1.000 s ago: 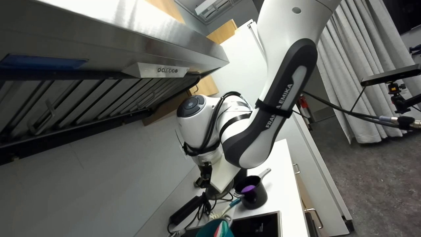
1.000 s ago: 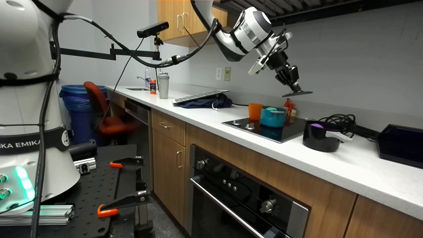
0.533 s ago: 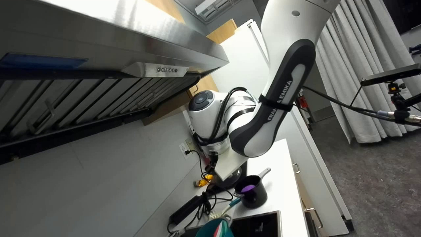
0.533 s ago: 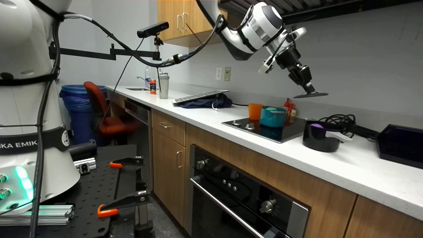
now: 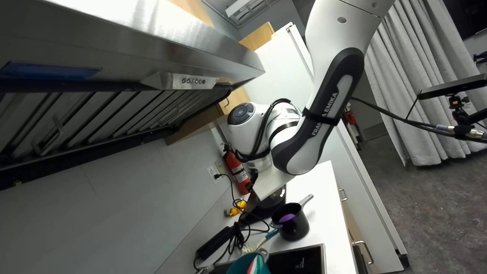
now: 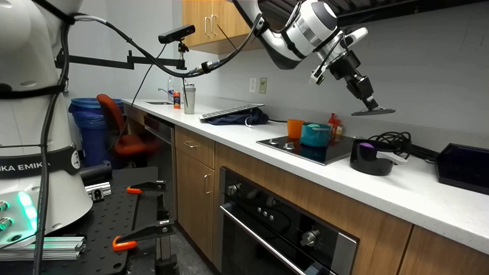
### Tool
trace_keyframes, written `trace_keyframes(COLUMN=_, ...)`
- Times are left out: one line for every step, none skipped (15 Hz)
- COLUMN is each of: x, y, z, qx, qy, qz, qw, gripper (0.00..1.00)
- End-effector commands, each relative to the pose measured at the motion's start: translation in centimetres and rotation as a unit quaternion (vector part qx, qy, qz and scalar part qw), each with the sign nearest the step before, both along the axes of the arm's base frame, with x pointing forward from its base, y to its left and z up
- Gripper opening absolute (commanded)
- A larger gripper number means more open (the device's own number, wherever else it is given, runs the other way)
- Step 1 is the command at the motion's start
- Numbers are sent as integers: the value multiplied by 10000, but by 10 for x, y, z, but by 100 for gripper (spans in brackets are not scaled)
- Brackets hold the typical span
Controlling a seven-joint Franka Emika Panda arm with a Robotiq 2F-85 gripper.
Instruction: Put the purple plushie in the black pot then move the lid from the blue pot to the black pot
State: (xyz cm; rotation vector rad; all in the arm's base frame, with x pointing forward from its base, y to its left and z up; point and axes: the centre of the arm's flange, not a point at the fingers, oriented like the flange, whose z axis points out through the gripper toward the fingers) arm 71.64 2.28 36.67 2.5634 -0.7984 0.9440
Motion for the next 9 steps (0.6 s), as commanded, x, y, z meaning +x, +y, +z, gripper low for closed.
trace_keyframes(x=-7, y=-13, z=-5, qx=98, qy=-158, qz=-171, qw=9997, gripper=3)
trace_keyframes(x=-7, y=-16, z=-7, qx=106, qy=-146, qz=-203, qw=9996, gripper=3)
trace_keyframes(x=-8, y=-18, z=-9, qx=115, qy=-133, qz=-234, qw=9996, gripper=3)
trace_keyframes(x=-8, y=-21, z=-12, qx=122, qy=-119, qz=-267, qw=9995, gripper=3)
trace_keyframes(x=-9, y=-23, z=-15, qx=139, qy=-99, qz=-296, qw=9994, gripper=3)
trace_keyframes(x=-9, y=-25, z=-18, qx=146, qy=-71, qz=-315, qw=9994, gripper=3)
trace_keyframes(x=-10, y=-26, z=-21, qx=149, qy=-40, qz=-327, qw=9993, gripper=3)
trace_keyframes(x=-10, y=-27, z=-25, qx=155, qy=-11, qz=-335, qw=9993, gripper=3)
trace_keyframes(x=-9, y=-28, z=-28, qx=158, qy=16, qz=-337, qw=9993, gripper=3)
